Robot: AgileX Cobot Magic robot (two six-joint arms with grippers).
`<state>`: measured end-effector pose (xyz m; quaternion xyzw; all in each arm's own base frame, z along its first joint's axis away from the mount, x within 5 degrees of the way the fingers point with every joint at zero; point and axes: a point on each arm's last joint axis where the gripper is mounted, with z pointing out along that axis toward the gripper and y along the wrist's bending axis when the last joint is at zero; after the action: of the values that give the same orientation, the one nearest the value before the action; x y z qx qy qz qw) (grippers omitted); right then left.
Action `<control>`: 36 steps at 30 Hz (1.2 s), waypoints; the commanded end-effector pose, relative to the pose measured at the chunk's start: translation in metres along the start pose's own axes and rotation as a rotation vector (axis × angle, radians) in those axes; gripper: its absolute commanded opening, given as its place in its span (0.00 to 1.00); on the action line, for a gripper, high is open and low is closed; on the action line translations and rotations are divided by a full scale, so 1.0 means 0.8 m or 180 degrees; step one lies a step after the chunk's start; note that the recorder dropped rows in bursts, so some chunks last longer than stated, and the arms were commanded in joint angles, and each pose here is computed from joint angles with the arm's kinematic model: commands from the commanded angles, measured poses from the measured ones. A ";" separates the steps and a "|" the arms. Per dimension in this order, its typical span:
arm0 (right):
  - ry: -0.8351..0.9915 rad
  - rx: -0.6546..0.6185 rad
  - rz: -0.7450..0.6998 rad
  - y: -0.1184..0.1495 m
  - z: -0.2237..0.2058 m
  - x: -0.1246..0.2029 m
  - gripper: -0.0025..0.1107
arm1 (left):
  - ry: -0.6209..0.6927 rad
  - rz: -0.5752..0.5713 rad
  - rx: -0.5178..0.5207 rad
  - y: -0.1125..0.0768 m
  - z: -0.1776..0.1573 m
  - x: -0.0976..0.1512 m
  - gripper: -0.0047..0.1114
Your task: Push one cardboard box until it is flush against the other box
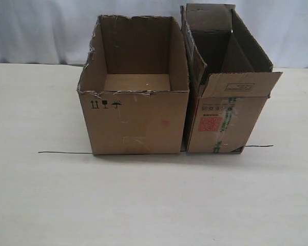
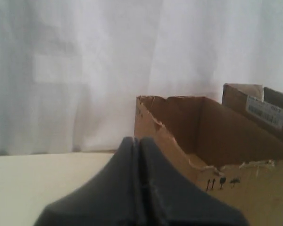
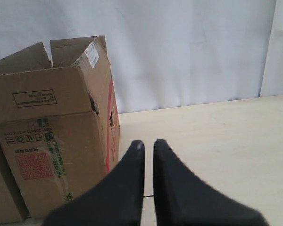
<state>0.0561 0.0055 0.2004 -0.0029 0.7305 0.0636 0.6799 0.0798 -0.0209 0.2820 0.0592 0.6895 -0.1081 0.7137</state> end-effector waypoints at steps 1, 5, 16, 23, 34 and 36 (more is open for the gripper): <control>0.0012 0.0007 0.0007 0.000 0.000 0.002 0.07 | 0.0027 0.0028 -0.0056 0.002 -0.017 0.042 0.04; 0.0012 0.0007 0.0007 0.000 0.000 0.002 0.07 | -0.0219 0.0081 -0.0256 0.008 -0.037 0.070 0.04; 0.0012 0.0007 0.0009 0.000 0.000 0.002 0.07 | -0.0176 0.0066 -0.0549 0.020 -0.038 0.083 0.04; 0.0012 0.0007 0.0009 0.000 0.000 0.002 0.07 | 0.0047 -0.0153 -0.0417 0.015 -0.037 0.092 0.04; 0.0012 0.0007 0.0009 0.000 0.000 0.002 0.07 | 0.0111 0.0010 -0.0575 0.021 -0.038 0.094 0.04; 0.0012 0.0007 0.0009 0.000 0.000 0.002 0.07 | 0.0109 -0.0011 -0.0582 0.021 -0.038 0.094 0.04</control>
<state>0.0561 0.0055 0.2004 -0.0029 0.7305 0.0636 0.6799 0.0565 -0.0035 0.2056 0.0006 0.7094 -0.0414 0.7036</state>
